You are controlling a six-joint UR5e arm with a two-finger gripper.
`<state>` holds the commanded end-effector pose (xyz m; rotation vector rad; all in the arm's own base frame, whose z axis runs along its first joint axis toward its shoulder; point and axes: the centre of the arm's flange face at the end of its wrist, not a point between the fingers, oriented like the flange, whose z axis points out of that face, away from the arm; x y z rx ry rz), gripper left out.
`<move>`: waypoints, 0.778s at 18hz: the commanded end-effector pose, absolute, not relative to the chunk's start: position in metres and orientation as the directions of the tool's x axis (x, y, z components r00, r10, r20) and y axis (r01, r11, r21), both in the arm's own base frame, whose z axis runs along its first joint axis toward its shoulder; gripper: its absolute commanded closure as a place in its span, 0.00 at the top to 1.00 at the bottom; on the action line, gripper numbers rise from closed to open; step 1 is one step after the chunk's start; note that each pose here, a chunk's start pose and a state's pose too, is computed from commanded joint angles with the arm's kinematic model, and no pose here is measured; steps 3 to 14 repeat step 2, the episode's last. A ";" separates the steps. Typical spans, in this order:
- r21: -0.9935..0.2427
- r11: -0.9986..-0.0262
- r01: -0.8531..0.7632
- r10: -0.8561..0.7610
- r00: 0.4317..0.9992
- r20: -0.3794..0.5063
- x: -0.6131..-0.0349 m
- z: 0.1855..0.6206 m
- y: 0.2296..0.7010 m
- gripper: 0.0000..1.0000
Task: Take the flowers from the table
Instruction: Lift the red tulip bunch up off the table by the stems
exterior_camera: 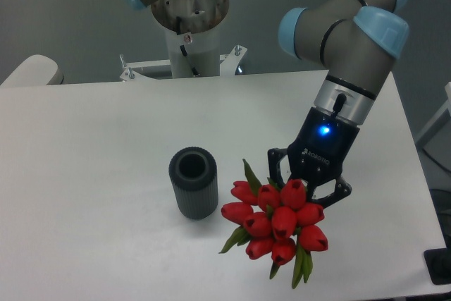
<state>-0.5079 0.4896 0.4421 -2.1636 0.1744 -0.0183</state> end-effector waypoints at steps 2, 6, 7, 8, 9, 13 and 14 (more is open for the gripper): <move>-0.824 -0.554 -0.118 -0.132 0.990 -0.053 -0.508 0.442 0.490 0.24; -0.824 -0.554 -0.118 -0.132 0.990 -0.053 -0.508 0.442 0.490 0.24; -0.824 -0.554 -0.118 -0.132 0.990 -0.053 -0.508 0.442 0.490 0.24; -0.824 -0.554 -0.118 -0.132 0.990 -0.053 -0.508 0.442 0.490 0.24; -0.824 -0.554 -0.118 -0.132 0.990 -0.053 -0.508 0.442 0.490 0.24; -0.824 -0.554 -0.118 -0.132 0.990 -0.053 -0.508 0.442 0.490 0.24; -0.824 -0.554 -0.118 -0.132 0.990 -0.053 -0.508 0.442 0.490 0.24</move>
